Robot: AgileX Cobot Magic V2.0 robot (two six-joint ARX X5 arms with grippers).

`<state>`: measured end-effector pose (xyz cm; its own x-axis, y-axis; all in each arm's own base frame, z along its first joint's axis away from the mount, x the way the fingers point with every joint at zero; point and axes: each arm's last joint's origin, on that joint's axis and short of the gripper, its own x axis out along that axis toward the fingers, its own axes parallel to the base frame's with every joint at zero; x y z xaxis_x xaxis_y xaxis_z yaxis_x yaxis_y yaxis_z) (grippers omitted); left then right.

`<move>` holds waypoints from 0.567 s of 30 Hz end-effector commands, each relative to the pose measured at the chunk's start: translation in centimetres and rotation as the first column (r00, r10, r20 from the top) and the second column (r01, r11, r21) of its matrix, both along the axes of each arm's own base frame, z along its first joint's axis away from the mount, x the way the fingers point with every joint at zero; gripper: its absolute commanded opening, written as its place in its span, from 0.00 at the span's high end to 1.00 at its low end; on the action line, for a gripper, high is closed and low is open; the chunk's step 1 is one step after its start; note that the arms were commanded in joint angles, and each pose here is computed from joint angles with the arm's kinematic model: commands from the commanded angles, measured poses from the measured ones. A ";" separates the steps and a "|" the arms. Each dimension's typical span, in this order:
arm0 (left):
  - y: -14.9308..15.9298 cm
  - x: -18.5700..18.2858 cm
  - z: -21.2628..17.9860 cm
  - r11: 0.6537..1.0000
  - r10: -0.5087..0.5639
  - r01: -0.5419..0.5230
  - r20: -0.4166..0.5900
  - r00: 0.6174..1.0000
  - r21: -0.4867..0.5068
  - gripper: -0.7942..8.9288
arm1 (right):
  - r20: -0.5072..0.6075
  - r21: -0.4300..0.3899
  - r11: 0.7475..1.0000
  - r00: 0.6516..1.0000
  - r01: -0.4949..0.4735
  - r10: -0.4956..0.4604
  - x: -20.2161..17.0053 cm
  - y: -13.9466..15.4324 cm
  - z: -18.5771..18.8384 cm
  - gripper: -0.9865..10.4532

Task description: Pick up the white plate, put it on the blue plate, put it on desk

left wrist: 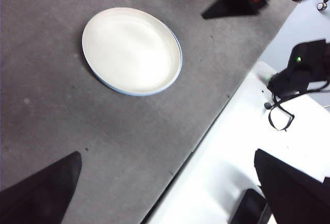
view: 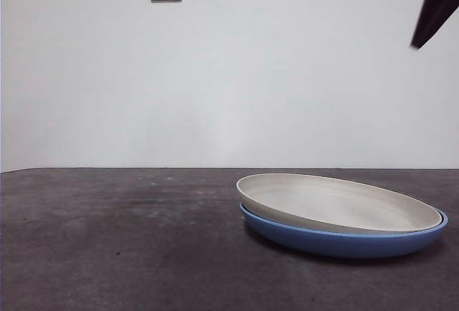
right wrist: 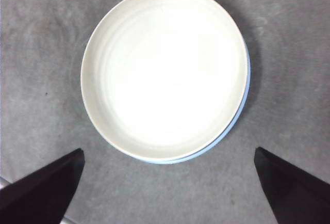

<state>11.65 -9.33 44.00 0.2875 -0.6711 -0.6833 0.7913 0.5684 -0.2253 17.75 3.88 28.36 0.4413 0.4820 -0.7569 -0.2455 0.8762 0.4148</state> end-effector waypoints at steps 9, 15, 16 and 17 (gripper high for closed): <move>3.2 -4.7 -1.6 0.997 0.003 0.003 0.086 0.996 -0.072 0.27 | -0.179 -0.014 0.999 0.984 -0.031 0.028 6.0 1.0 -5.4 0.44; 4.5 -6.4 -2.7 0.994 0.078 -0.069 0.108 0.991 -0.091 0.27 | -0.190 -0.016 0.999 0.981 -0.028 0.024 8.5 1.4 -8.0 0.44; 4.7 -6.6 -2.8 0.993 0.090 -0.079 0.113 0.990 -0.093 0.27 | -0.187 -0.016 1.000 0.982 -0.026 0.022 8.8 1.4 -8.3 0.44; 4.8 -6.7 -3.0 0.991 0.100 -0.089 0.115 0.988 -0.098 0.27 | -0.184 -0.016 1.000 0.983 -0.023 0.020 9.1 1.4 -8.6 0.44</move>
<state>4.85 -4.46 40.70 0.4208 -0.6904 -0.5884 0.7661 0.6178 -0.1770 26.41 5.21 19.95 0.2819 0.4746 -0.8338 -0.1750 0.8799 0.4417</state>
